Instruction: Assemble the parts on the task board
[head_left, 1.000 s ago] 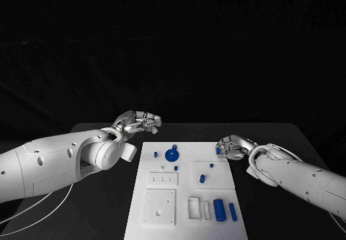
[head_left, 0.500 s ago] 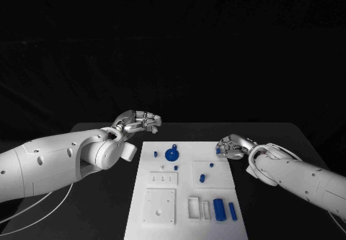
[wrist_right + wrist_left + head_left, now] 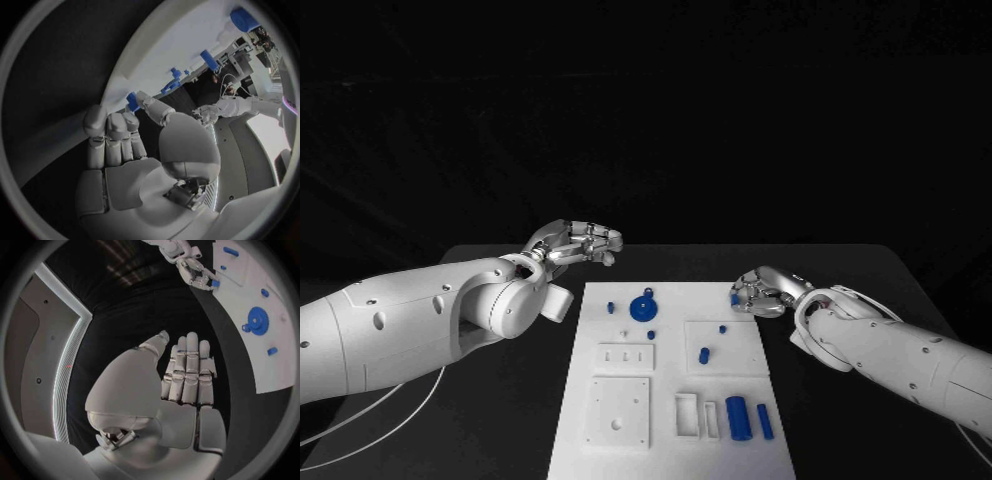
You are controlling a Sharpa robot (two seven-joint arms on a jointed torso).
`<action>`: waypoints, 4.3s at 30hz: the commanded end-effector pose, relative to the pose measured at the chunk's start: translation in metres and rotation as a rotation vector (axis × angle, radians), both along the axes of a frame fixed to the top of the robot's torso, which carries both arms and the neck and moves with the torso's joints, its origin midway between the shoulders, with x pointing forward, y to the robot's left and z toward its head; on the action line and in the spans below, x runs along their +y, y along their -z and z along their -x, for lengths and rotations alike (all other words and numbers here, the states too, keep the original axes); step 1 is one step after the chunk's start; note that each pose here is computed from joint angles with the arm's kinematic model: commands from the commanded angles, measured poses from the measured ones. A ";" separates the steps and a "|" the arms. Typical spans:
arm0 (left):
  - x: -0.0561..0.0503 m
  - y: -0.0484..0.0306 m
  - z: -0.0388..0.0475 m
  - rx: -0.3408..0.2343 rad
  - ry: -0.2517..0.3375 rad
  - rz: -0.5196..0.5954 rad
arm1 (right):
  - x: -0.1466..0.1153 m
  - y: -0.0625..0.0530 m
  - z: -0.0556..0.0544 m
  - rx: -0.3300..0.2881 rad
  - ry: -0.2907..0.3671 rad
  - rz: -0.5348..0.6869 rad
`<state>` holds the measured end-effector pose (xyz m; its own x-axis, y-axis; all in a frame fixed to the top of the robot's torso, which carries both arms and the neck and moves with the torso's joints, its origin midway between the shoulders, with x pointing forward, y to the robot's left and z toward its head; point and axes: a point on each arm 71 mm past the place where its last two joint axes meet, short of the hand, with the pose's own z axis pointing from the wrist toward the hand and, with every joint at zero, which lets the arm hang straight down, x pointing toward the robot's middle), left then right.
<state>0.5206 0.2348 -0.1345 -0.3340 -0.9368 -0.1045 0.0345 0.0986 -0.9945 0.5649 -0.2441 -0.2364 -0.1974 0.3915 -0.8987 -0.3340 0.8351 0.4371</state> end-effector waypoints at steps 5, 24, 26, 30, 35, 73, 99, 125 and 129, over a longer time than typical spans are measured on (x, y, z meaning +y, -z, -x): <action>-0.003 -0.0001 0.0003 0.001 0.037 -0.017 | 0.011 -0.015 0.004 -0.105 -0.003 0.088; -0.029 0.0188 -0.0043 0.173 0.116 -0.205 | 0.090 -0.067 0.032 -0.197 -0.086 0.207; -0.032 0.0225 -0.0038 0.195 0.132 -0.233 | 0.102 -0.070 0.037 -0.210 -0.102 0.214; -0.039 0.0273 -0.0030 0.201 0.151 -0.300 | 0.120 -0.075 0.045 -0.218 -0.128 0.222; -0.047 0.0312 -0.0016 0.202 0.170 -0.366 | 0.139 -0.076 0.050 -0.228 -0.156 0.226; -0.056 0.0365 0.0039 0.216 0.222 -0.438 | 0.181 -0.079 0.064 -0.245 -0.231 0.225; -0.054 0.0375 0.0024 0.246 0.206 -0.413 | 0.188 -0.075 0.066 -0.235 -0.245 0.240; -0.059 0.0416 0.0053 0.347 0.204 -0.346 | 0.190 -0.072 0.066 -0.229 -0.249 0.245; -0.059 0.0418 0.0054 0.353 0.205 -0.340 | 0.190 -0.071 0.066 -0.227 -0.251 0.246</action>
<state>0.5179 0.1841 -0.1782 -0.5497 -0.7866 -0.2811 -0.2404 0.4713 -0.8486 0.4995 -0.0544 -0.1621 -0.0409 0.1454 -0.9885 -0.6002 0.7874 0.1407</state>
